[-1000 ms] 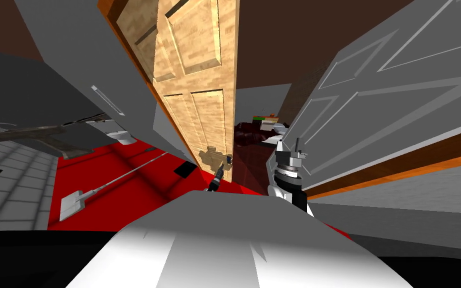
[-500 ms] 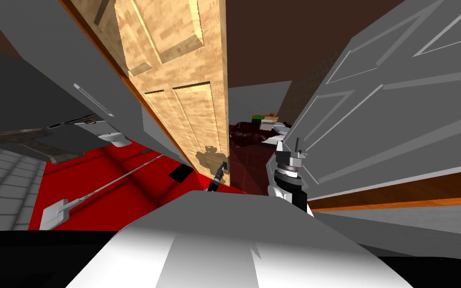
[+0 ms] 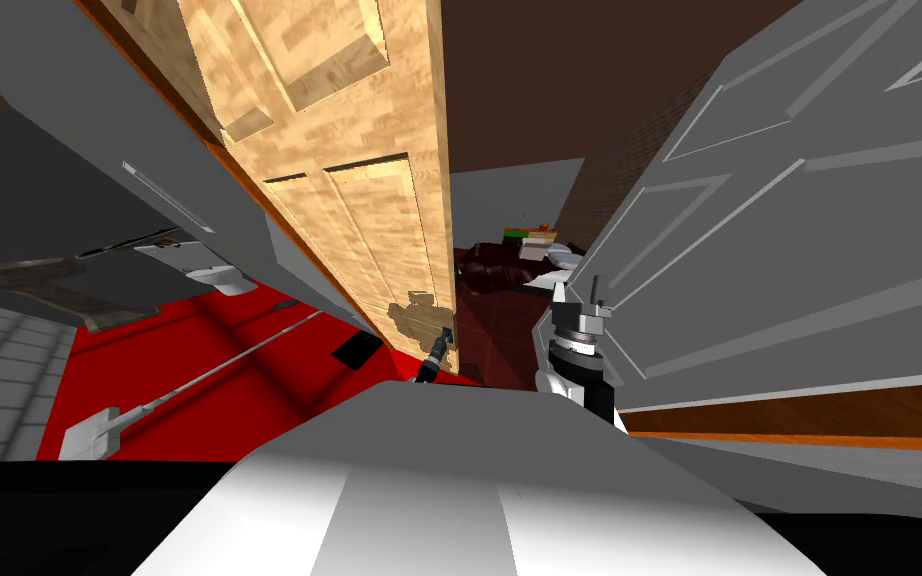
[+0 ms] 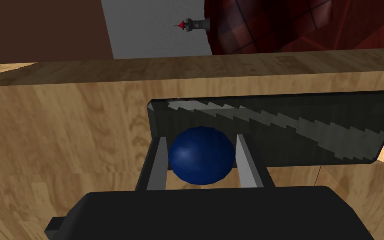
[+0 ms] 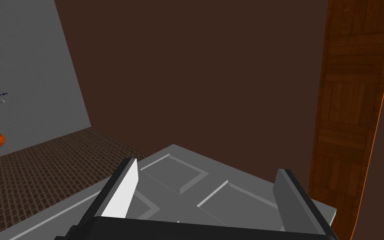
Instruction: Push the door open
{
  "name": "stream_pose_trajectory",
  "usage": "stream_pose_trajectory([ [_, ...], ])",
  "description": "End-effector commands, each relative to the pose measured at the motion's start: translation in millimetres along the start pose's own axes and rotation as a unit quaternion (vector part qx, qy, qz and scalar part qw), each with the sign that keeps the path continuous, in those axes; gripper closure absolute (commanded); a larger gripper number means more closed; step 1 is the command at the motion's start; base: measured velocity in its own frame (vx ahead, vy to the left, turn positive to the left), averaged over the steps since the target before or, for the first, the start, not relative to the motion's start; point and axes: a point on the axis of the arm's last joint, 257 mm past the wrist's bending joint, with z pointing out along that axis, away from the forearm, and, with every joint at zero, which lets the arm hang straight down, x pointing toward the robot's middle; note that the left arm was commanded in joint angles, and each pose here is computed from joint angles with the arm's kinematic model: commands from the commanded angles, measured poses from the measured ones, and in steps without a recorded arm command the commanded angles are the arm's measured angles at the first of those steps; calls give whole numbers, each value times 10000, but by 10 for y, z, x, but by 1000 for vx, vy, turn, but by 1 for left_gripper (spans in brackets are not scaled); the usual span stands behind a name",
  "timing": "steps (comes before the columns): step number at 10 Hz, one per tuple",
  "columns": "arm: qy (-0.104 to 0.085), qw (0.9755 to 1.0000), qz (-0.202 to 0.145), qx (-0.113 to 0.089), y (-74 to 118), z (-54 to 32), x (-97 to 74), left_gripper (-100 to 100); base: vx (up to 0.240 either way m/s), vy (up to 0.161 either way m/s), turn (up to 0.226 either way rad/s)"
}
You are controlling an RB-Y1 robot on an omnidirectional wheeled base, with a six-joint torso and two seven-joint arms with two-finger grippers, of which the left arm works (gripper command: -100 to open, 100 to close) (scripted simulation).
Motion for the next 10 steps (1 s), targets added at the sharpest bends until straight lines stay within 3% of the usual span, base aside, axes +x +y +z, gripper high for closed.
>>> stream_pose_trajectory([
  [1,-1,10000,-2,2,0,-3,-1,100,-16,7,-4],
  [4,-1,10000,-2,2,0,-3,-1,100,-5,1,2],
  [5,-74,10000,35,-41,29,-15,-89,100,79,-48,21],
  [10,-346,9993,128,-60,35,-16,-388,100,180,-90,45],
])
